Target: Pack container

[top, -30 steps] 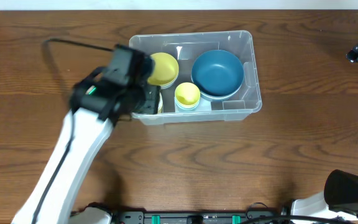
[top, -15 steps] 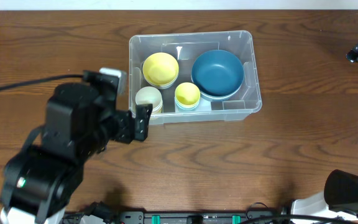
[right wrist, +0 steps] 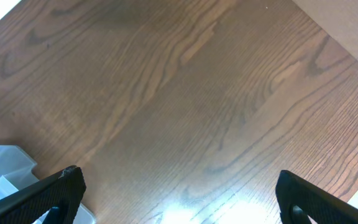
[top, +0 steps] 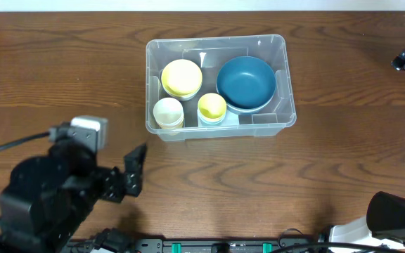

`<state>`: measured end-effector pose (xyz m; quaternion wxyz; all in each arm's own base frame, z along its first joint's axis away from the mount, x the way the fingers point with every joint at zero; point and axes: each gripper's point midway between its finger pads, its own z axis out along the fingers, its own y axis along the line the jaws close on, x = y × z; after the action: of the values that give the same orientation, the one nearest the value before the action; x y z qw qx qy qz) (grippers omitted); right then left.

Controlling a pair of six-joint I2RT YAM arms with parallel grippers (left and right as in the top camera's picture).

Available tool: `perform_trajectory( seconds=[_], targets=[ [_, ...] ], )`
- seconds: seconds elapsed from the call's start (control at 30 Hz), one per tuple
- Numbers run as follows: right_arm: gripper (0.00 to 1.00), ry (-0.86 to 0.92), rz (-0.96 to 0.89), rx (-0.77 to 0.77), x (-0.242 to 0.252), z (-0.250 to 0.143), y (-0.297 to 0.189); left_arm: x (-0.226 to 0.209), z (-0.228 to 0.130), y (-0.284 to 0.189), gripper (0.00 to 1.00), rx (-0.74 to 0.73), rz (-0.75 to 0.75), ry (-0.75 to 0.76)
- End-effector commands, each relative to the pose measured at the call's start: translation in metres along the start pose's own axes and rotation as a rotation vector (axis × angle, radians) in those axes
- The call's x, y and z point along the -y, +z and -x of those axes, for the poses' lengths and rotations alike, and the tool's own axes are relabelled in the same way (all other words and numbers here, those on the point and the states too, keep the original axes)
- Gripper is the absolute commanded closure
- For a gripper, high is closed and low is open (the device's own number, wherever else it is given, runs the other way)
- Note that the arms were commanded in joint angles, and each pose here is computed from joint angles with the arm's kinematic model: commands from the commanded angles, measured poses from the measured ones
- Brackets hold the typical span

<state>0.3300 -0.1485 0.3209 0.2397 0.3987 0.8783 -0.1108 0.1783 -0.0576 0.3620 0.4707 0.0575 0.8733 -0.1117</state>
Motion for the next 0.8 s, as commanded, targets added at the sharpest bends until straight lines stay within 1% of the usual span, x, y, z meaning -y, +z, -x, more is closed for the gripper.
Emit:
perform_trajectory(
  seconds=[0.0,0.1,0.23,0.33,0.43,0.53,0.6,0.67,0.77],
  targets=[
    [0.01,0.015,-0.006,-0.001,0.001,0.0,0.001,-0.032,0.003,-0.031,0.02,0.103,0.162,-0.002],
    [0.01,0.014,-0.006,-0.001,0.001,0.0,0.001,-0.046,-0.009,-0.057,0.02,0.152,0.215,-0.011],
    [0.01,0.015,-0.006,-0.001,0.001,0.0,0.001,-0.054,-0.04,-0.09,0.02,0.193,0.21,-0.039],
    [0.01,0.015,-0.006,-0.001,0.001,0.0,0.001,-0.057,-0.064,-0.113,0.02,0.25,0.204,-0.108],
    [0.01,0.014,-0.006,-0.001,0.001,0.0,0.001,-0.06,-0.079,-0.125,0.02,0.337,0.213,-0.202],
    [0.01,0.015,-0.006,-0.001,0.001,0.0,0.001,-0.064,-0.085,-0.12,0.02,0.422,0.244,-0.268],
    [0.01,0.015,-0.006,-0.001,0.001,0.0,0.001,-0.066,-0.081,-0.109,0.02,0.483,0.26,-0.305],
    [0.01,0.015,-0.006,-0.001,0.001,0.0,0.001,-0.068,-0.072,-0.094,0.02,0.543,0.258,-0.337],
    [0.01,0.015,-0.006,-0.001,0.001,0.0,0.001,-0.065,-0.049,-0.06,0.02,0.639,0.197,-0.331]
  ],
)
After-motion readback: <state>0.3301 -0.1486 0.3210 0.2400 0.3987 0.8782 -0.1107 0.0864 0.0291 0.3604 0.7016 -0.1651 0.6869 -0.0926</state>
